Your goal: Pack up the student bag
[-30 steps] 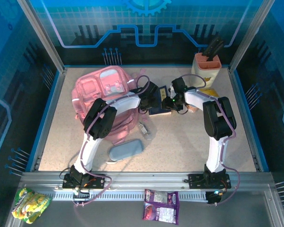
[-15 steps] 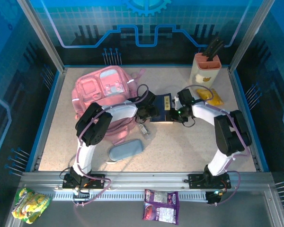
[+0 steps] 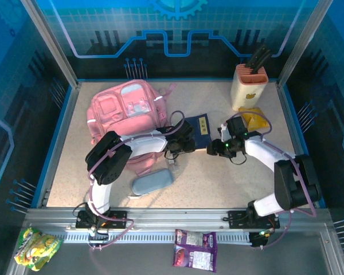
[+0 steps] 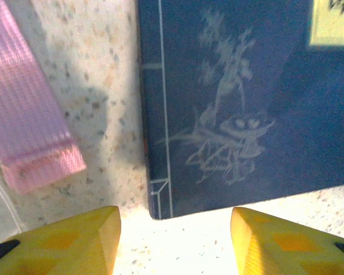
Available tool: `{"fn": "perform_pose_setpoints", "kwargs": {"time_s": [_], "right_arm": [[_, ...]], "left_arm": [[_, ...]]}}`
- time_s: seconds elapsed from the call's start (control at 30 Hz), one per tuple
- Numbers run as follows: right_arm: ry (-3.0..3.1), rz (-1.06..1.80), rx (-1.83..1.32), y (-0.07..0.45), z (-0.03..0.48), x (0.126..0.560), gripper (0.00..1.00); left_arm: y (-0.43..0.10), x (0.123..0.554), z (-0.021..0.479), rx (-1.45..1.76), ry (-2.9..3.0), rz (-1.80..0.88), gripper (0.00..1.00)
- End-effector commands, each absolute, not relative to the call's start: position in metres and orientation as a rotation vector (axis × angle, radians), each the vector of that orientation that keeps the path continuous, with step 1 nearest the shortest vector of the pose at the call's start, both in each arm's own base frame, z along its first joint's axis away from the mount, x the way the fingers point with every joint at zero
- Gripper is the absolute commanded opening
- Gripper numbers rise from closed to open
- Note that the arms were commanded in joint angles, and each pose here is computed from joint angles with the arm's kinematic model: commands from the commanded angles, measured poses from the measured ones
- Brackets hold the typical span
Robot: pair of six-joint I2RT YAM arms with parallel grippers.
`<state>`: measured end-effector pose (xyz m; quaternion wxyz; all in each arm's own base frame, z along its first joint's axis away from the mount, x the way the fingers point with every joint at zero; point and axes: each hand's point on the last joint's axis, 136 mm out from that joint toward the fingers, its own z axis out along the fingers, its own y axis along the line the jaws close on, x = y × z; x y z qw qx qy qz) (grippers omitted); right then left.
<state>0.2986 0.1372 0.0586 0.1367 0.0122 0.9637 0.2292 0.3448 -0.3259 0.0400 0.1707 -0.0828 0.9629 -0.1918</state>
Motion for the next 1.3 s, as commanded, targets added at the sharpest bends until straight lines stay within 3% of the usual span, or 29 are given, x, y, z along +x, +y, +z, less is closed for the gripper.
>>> {"fn": "perform_pose_setpoints", "kwargs": {"time_s": [0.0, 0.3, 0.67, 1.27], "right_arm": [[2.766, 0.685, 0.055, 0.140, 0.063, 0.329, 0.56], [2.808, 0.608, 0.143, 0.138, 0.049, 0.364, 0.63], [2.860, 0.650, 0.103, 0.156, 0.035, 0.371, 0.66], [2.730, 0.885, 0.026, 0.179, 0.101, 0.370, 0.64]], "left_arm": [[-0.324, 0.370, 0.056, -0.300, 2.667, -0.524, 0.54], [-0.324, 0.401, 0.041, -0.406, 2.671, -0.574, 0.55], [-0.336, 0.409, 0.018, -0.400, 2.709, -0.649, 0.51], [-0.328, 0.403, 0.012, -0.373, 2.732, -0.580, 0.48]]}}
